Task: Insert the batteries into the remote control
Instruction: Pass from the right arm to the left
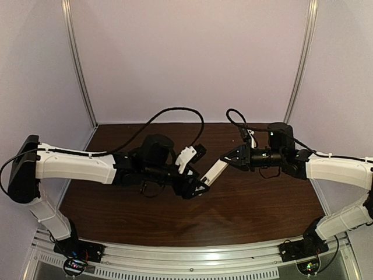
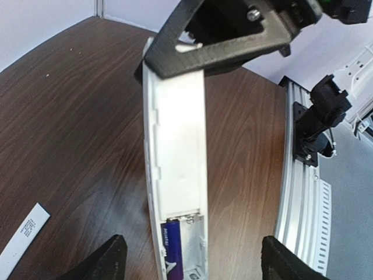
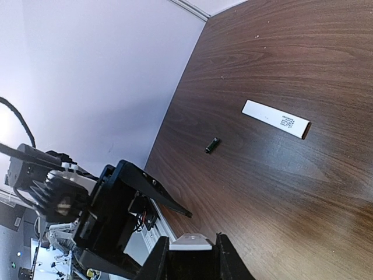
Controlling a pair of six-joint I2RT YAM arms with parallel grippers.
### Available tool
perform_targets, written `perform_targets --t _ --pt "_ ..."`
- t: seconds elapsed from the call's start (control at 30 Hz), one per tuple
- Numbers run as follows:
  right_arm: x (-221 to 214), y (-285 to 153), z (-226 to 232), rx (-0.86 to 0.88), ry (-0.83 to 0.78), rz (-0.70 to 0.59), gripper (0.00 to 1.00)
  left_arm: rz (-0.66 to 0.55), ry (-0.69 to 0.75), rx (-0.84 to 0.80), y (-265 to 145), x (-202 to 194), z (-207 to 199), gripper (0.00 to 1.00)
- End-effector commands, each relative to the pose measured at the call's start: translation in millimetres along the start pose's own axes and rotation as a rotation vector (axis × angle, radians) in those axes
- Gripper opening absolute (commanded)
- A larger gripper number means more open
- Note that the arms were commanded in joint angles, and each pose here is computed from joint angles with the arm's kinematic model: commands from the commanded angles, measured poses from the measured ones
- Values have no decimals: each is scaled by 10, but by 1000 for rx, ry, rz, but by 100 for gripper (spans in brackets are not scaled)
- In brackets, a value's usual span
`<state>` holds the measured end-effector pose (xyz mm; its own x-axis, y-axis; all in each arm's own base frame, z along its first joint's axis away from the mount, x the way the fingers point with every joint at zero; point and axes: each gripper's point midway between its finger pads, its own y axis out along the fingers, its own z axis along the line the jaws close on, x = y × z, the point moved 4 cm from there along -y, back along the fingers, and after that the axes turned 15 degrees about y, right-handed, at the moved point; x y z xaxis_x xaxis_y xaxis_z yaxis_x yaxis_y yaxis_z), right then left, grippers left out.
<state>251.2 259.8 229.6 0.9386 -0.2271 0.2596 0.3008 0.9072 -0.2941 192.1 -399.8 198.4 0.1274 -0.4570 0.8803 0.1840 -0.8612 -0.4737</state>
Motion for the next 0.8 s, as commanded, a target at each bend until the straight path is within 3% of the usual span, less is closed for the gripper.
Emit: perform_targets --t 0.0,0.4,0.63,0.7,0.77 --pt "44 -7 63 20 4 -40 0 115 24 135 127 -136 152 76" --pt "39 29 28 7 40 -34 0 174 64 192 291 -98 155 54" --pt "33 46 27 9 42 -29 0 175 61 189 333 -80 152 25" --pt "28 54 14 6 47 -24 10 173 53 191 331 -72 157 23" --pt "16 67 10 11 56 -12 31 168 46 191 331 -57 154 22"
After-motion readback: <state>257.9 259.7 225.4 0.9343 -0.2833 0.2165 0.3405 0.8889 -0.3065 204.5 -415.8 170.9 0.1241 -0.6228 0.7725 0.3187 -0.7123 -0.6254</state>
